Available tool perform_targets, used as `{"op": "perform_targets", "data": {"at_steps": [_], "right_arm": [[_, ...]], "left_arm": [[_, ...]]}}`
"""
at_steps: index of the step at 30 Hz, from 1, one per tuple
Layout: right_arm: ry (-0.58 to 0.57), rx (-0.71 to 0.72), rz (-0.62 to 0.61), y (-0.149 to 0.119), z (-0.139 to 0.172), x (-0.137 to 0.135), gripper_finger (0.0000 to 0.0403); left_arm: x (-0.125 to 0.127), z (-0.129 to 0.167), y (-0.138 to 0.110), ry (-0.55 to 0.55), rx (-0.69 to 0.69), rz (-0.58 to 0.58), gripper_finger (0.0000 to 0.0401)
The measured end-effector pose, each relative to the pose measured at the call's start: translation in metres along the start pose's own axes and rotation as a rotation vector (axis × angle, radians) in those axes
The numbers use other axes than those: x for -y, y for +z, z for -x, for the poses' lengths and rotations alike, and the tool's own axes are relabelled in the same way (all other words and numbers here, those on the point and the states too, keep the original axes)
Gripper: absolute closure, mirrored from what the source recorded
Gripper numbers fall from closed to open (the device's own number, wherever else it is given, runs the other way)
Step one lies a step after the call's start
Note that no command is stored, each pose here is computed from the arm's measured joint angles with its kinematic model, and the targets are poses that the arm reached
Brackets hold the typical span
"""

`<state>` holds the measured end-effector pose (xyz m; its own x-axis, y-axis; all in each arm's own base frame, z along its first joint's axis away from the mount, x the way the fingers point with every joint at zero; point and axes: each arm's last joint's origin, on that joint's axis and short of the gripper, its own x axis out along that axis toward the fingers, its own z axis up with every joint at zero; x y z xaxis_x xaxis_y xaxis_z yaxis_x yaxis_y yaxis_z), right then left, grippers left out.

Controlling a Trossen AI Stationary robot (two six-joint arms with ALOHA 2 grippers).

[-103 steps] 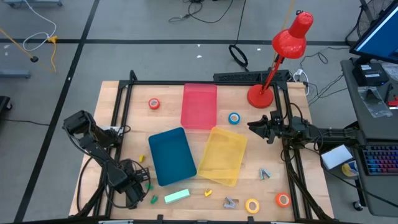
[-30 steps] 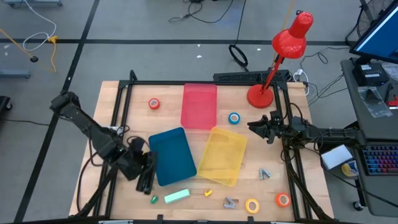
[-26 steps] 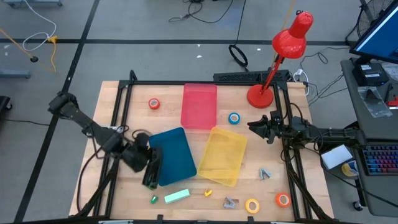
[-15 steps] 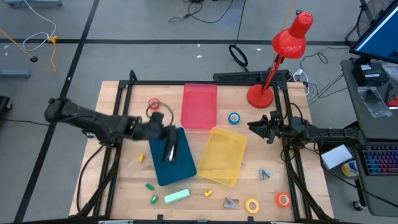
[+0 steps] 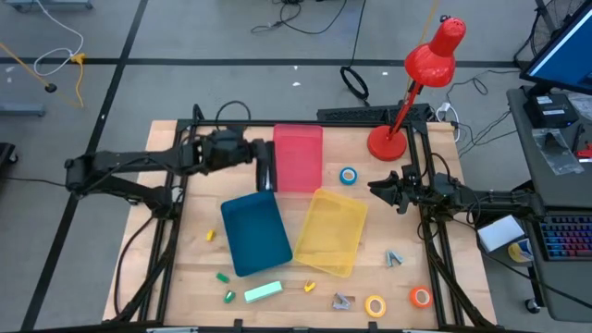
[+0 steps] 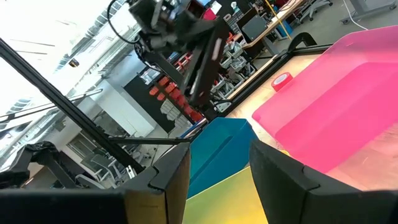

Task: Pick and place Stapler, Stapler remover, tape
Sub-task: Put the big black stapler into the red bin

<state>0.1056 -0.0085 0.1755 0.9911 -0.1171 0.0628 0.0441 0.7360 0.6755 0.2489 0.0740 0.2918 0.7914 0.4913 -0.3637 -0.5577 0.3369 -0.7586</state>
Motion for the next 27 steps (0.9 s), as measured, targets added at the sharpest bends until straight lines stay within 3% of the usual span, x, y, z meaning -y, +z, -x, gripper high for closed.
{"op": "perform_targets", "data": {"at_steps": [8, 16, 27], "right_arm": [[0.000, 0.000, 0.000, 0.000, 0.000, 0.000, 0.0245], [0.000, 0.000, 0.000, 0.000, 0.000, 0.000, 0.0245], [0.000, 0.000, 0.000, 0.000, 0.000, 0.000, 0.0245]], "left_arm": [[0.018, -0.033, 0.027, 0.036, 0.018, -0.079, 0.0241], [0.034, -0.095, 0.044, 0.296, -0.072, -0.123, 0.0241], [-0.002, -0.183, 0.044, 0.523, -0.165, -0.008, 0.0241]]}}
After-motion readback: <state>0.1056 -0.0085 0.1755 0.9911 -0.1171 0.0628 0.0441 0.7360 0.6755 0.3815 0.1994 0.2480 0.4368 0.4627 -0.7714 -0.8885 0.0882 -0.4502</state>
